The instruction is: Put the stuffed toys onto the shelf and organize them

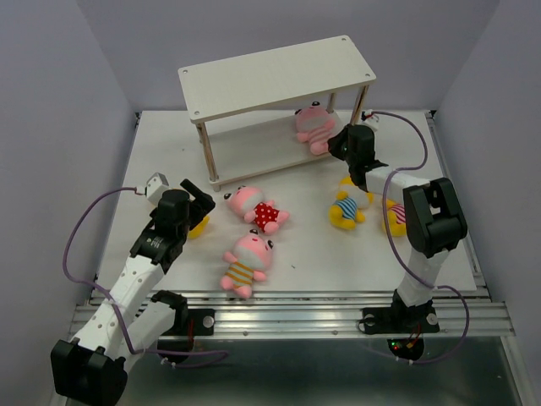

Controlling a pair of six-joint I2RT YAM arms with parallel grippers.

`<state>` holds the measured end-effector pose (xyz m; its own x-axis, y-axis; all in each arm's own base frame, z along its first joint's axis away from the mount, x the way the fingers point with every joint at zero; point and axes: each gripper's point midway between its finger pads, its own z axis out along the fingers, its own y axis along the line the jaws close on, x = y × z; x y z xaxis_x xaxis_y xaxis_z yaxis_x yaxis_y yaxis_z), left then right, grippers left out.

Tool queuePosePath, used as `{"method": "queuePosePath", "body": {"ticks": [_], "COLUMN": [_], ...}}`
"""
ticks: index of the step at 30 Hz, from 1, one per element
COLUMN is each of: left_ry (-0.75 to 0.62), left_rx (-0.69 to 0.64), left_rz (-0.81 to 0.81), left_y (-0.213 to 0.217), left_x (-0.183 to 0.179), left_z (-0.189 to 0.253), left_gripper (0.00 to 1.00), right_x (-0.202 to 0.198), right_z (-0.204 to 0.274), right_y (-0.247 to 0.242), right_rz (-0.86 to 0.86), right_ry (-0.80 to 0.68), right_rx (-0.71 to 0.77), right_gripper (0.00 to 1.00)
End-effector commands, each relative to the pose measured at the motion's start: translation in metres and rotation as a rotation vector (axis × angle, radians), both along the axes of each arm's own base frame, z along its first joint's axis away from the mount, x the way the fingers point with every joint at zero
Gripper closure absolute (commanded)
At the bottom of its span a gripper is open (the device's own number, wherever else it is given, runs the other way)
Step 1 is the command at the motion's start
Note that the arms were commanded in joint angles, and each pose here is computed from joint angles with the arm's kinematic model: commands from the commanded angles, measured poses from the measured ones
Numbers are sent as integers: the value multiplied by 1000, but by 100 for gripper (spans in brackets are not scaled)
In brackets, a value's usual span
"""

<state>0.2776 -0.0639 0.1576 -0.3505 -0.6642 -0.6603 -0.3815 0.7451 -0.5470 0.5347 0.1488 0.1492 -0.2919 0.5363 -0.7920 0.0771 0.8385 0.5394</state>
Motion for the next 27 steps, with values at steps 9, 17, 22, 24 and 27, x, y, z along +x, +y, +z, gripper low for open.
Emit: {"method": "queuePosePath", "body": {"ticks": [9, 17, 22, 24, 27], "left_ry": [-55, -54, -57, -59, -56], "left_rx": [-3, -2, -8, -9, -11], "left_rz": [3, -3, -4, -3, -3], "left_y": [1, 0, 0, 0, 0], "left_x": [5, 6, 5, 4, 2], "left_z": [17, 16, 18, 19, 20], "left_gripper": [1, 1, 1, 1, 1], "right_x": [12, 9, 6, 2, -10], "right_z": [31, 37, 45, 46, 58], "right_y": [-9, -12, -14, -14, -16], "right_rz": [-30, -38, -39, -37, -21], "right_ry": [-67, -67, -75, -73, -86], "right_rx": [16, 6, 0, -4, -7], "right_gripper": [54, 42, 33, 25, 6]}}
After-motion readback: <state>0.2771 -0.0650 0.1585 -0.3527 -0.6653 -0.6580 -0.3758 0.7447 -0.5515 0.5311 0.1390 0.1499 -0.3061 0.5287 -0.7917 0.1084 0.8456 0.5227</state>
